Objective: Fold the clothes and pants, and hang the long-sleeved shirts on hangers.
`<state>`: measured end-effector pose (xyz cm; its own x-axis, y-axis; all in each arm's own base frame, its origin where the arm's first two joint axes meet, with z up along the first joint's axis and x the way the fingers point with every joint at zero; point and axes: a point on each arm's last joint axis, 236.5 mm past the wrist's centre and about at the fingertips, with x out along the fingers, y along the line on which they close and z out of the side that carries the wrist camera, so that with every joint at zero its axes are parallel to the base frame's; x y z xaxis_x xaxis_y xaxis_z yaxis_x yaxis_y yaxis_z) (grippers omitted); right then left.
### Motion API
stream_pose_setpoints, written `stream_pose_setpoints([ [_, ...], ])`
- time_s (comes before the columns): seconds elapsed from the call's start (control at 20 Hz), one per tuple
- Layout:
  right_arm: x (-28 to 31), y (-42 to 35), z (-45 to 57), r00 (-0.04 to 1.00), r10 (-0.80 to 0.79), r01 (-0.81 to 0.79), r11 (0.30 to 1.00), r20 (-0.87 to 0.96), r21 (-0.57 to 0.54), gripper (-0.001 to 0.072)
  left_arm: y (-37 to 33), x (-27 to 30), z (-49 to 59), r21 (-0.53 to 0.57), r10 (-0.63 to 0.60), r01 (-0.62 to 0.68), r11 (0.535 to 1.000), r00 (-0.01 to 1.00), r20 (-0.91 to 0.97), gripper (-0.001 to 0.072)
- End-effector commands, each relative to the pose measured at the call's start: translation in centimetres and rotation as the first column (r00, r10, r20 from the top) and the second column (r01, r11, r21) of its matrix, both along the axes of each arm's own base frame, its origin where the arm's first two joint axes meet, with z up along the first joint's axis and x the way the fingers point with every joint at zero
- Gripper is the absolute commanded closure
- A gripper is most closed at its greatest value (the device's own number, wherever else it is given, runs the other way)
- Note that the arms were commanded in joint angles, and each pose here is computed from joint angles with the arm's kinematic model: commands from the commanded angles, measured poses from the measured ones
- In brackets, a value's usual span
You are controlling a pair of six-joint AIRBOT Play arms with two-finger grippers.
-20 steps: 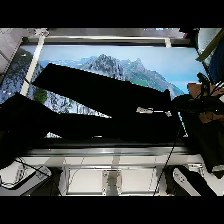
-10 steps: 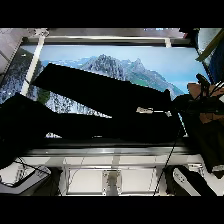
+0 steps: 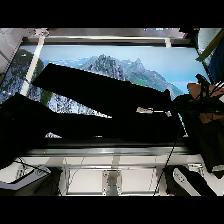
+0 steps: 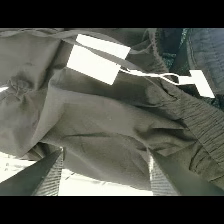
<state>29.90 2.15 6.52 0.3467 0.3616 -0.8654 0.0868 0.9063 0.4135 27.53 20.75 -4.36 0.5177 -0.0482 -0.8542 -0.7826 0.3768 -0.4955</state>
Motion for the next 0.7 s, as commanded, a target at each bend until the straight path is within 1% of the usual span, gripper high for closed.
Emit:
stream_pose_setpoints([
  [0.0,-0.1,0.1,0.0,1.000,0.004,-0.004,1.000,-0.005,0.001,0.0154,-0.8,-0.3,0.1,-0.044,-0.028,0.029,0.999,1.000,0.008,0.0173],
  [0.25,0.1,-0.1,0.0,1.000,-0.001,0.001,1.000,0.005,-0.006,0.0154,0.9,-2.5,-0.2,-0.070,0.041,-0.041,0.997,0.999,-0.001,0.0174],
  [0.3,0.4,-0.2,0.1,1.000,-0.006,0.006,1.000,0.015,-0.008,0.0154,1.0,-2.3,-0.3,-0.069,0.033,-0.033,0.997,0.999,0.008,0.0174],
  [0.4,0.5,-0.2,0.1,1.000,-0.008,0.008,1.000,0.019,-0.008,0.0153,0.3,-0.9,-0.4,-0.106,0.023,-0.018,0.994,0.998,0.050,0.0174],
  [0.45,0.4,-0.2,0.1,1.000,-0.007,0.007,1.000,0.018,-0.007,0.0154,0.1,0.0,-0.4,-0.115,0.022,-0.013,0.993,0.997,0.078,0.0197],
  [0.5,0.3,-0.2,0.1,1.000,-0.005,0.005,1.000,0.014,-0.006,0.0154,0.1,0.8,-0.4,-0.122,0.031,-0.019,0.992,0.995,0.100,0.0277],
  [0.55,0.3,-0.1,0.1,1.000,-0.004,0.004,1.000,0.011,-0.005,0.0154,0.2,1.4,-0.5,-0.119,0.040,-0.027,0.993,0.993,0.113,0.0296],
  [0.6,0.3,-0.1,0.1,1.000,-0.004,0.004,1.000,0.011,-0.004,0.0153,0.3,1.8,-0.5,-0.111,0.039,-0.026,0.993,0.992,0.116,0.0296],
  [0.65,0.3,-0.1,0.1,1.000,-0.004,0.004,1.000,0.011,-0.004,0.0154,0.2,2.0,-0.6,-0.095,0.022,-0.010,0.995,0.993,0.118,0.0315],
])
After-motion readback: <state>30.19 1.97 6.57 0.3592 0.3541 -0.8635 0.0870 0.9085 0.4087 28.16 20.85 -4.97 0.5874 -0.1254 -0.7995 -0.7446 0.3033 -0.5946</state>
